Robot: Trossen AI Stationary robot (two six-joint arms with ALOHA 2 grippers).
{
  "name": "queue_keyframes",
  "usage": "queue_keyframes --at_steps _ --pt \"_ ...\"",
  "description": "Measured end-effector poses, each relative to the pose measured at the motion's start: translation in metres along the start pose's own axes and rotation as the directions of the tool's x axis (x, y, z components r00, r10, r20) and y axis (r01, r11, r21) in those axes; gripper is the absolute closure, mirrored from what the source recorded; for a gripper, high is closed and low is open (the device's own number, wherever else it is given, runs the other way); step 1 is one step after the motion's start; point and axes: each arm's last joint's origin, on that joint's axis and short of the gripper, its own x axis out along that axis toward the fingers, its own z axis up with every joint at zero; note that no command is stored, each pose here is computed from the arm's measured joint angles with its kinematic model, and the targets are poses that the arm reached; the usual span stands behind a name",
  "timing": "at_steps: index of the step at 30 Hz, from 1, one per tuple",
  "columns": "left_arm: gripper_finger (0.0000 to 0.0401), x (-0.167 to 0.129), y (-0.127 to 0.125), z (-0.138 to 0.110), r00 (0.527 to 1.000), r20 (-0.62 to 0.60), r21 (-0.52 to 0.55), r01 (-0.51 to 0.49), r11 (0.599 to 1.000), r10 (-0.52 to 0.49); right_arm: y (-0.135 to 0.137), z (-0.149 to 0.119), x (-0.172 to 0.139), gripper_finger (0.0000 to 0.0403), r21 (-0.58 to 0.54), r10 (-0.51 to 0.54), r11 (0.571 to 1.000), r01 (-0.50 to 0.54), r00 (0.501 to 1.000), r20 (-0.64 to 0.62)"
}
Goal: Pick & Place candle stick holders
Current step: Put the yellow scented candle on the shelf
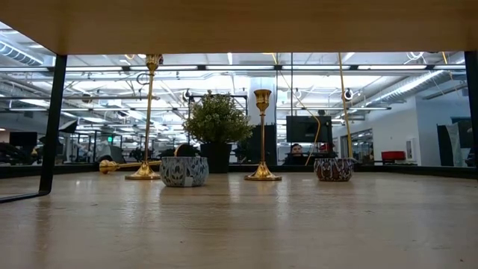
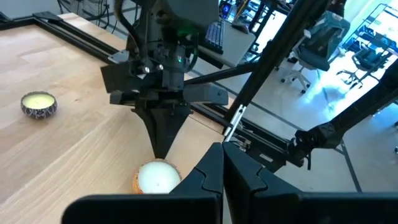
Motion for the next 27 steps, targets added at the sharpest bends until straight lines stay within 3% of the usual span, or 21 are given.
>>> queue_keyframes --at_steps 10,21,27 --pt "0.0398 -0.003 -0.001 -0.003 1.000 -0.013 -0.005 0.003 1.000 -0.003 -0.003 0.002 0.022 0.0403 0.017 0.023 1.000 -0.022 1.000 -0.020" --pt "0.0399 -0.008 -0.003 -0.006 1.000 -0.013 -0.009 0.008 1.000 -0.008 0.016 0.012 0.019 0.0403 -0.021 0.101 0.995 -0.100 0.994 0.033" --pt "0.0399 -0.007 -0.003 -0.006 0.999 -0.040 -0.009 0.025 1.000 -0.025 0.024 0.020 0.027 0.0403 -0.040 0.080 0.996 -0.078 0.996 0.030"
